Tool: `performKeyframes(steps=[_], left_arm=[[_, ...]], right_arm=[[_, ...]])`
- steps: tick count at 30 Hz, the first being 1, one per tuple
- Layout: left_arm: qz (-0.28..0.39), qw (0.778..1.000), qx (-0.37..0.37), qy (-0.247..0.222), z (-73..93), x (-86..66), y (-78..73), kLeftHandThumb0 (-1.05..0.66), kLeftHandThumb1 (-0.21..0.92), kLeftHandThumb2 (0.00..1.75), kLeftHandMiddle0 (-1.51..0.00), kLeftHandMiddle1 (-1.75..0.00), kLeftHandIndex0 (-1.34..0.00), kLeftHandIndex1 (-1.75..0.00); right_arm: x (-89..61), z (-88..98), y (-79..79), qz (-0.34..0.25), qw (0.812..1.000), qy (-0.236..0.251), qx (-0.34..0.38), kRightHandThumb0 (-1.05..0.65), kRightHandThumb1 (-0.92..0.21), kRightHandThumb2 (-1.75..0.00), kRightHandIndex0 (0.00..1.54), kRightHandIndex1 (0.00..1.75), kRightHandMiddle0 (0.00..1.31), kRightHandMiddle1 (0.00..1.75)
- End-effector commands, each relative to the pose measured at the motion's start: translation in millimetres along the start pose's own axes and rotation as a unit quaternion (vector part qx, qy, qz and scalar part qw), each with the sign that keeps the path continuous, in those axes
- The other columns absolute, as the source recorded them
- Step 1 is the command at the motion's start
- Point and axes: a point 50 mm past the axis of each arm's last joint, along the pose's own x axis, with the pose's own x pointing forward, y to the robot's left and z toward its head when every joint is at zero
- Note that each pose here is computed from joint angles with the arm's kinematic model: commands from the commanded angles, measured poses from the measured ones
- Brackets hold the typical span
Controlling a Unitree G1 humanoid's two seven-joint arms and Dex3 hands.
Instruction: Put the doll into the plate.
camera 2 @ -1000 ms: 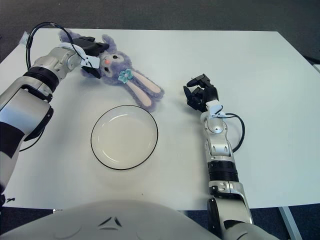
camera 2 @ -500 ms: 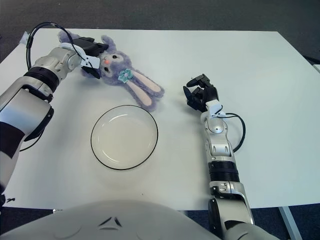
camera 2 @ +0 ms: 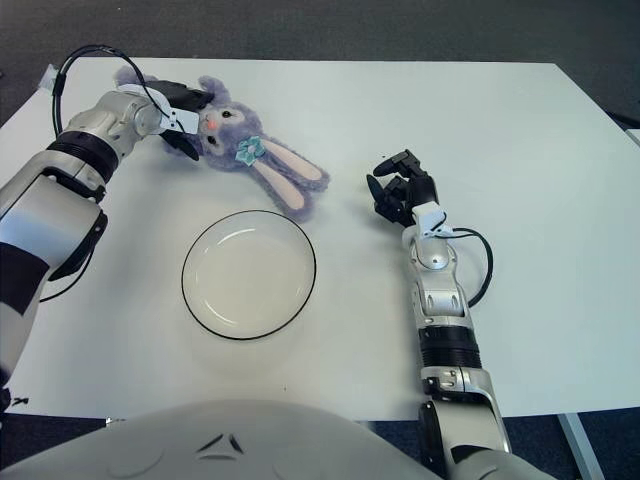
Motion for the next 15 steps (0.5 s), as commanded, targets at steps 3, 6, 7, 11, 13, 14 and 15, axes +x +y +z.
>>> performKeyframes(steps=[3,6,7,11,13,14,15], left_arm=[[-0.044,0.999,-0.012,0.000,3.5,4.2,-28.8,-0.62,0.75,0.00,-0.39,0.00,-0.31,-0.01],[-0.040,0.999,-0.012,0.000,3.9,4.6,-30.7,-0.62,0.75,0.00,-0.39,0.00,-0.30,0.00],[-0.040,0.999,-0.012,0.000,3.9,4.6,-30.8,-0.62,0.75,0.00,-0.38,0.00,-0.30,0.00],[-0.014,1.000,-0.005,0.003,4.4,5.6,-36.9,-0.61,0.74,0.00,-0.38,0.00,-0.27,0.00],[-0.009,1.000,-0.002,0.003,4.4,5.7,-38.0,-0.61,0.74,0.00,-0.38,0.00,-0.25,0.00],[-0.008,1.000,-0.002,0.003,4.5,5.8,-38.3,-0.61,0.74,0.00,-0.38,0.00,-0.25,0.00],[-0.007,1.000,-0.001,0.003,4.5,5.8,-38.3,-0.61,0.74,0.00,-0.38,0.00,-0.25,0.00]], right_arm=[[-14.5,-28.8,1.1,0.018,0.997,0.077,-0.015,-0.38,-0.77,-0.61,0.77,1.68,0.41,1.62],[-14.6,-28.9,0.9,0.018,0.997,0.077,-0.015,-0.38,-0.77,-0.61,0.77,1.68,0.41,1.62],[-14.6,-28.9,0.9,0.018,0.997,0.077,-0.015,-0.38,-0.77,-0.61,0.77,1.68,0.41,1.62],[-14.5,-29.0,0.2,0.020,0.997,0.077,-0.016,-0.38,-0.77,-0.61,0.77,1.68,0.41,1.62],[-14.5,-29.1,0.1,0.020,0.997,0.077,-0.016,-0.38,-0.77,-0.62,0.77,1.68,0.41,1.62],[-14.5,-29.1,0.0,0.020,0.997,0.077,-0.016,-0.38,-0.77,-0.62,0.77,1.68,0.41,1.62],[-14.5,-29.1,0.0,0.020,0.997,0.077,-0.016,-0.38,-0.77,-0.62,0.77,1.68,0.41,1.62]])
